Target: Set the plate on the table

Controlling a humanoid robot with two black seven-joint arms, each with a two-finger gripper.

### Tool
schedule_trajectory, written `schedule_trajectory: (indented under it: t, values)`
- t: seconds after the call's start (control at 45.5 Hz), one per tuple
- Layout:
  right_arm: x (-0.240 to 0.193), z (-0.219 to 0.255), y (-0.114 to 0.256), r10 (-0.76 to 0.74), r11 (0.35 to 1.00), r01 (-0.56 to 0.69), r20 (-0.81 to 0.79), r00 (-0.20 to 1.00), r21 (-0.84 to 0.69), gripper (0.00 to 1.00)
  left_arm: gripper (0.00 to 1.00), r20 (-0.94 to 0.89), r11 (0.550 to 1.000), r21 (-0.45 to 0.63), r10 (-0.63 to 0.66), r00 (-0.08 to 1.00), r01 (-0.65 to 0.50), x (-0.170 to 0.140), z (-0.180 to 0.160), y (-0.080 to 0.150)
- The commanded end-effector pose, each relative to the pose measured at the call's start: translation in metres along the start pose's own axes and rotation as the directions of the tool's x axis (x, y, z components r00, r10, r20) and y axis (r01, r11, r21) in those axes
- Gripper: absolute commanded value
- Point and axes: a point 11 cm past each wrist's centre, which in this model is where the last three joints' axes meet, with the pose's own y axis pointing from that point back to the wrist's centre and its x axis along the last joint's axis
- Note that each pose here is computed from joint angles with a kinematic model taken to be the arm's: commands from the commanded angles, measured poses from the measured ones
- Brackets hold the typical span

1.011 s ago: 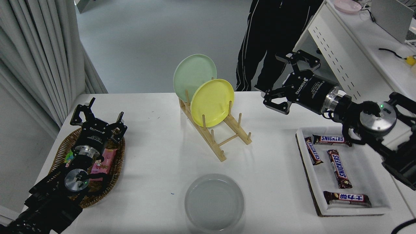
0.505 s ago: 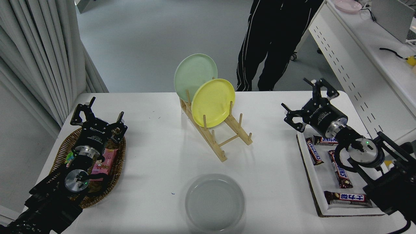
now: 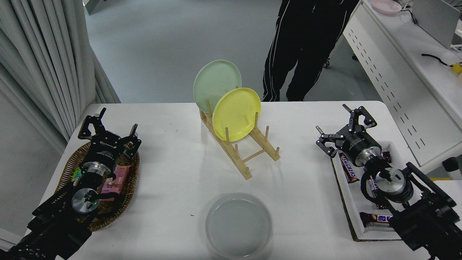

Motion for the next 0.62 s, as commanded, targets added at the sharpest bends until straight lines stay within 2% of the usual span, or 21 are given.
schedule_trajectory:
  t: [0.0, 0.22, 0.593]
  values:
    - [0.0005, 0.0098, -0.0036, 0.004, 1.000, -0.004, 0.042, 0.999, 0.012, 1.00, 1.00, 0.000, 1.000, 0.002, 0.000, 1.000, 0.000, 0.0000, -0.0004, 0.0000]
    - [-0.0011, 0.0123, -0.0035, -0.007, 1.000, 0.005, 0.099, 0.995, 0.026, 1.00, 1.00, 0.000, 1.000, 0.000, 0.000, 1.000, 0.000, 0.0000, -0.0002, 0.0000]
    - [-0.0029, 0.0182, -0.0027, -0.017, 1.000, 0.015, 0.103, 0.995, 0.019, 1.00, 1.00, -0.001, 1.000, -0.001, 0.000, 1.000, 0.000, 0.0000, 0.0001, 0.0000]
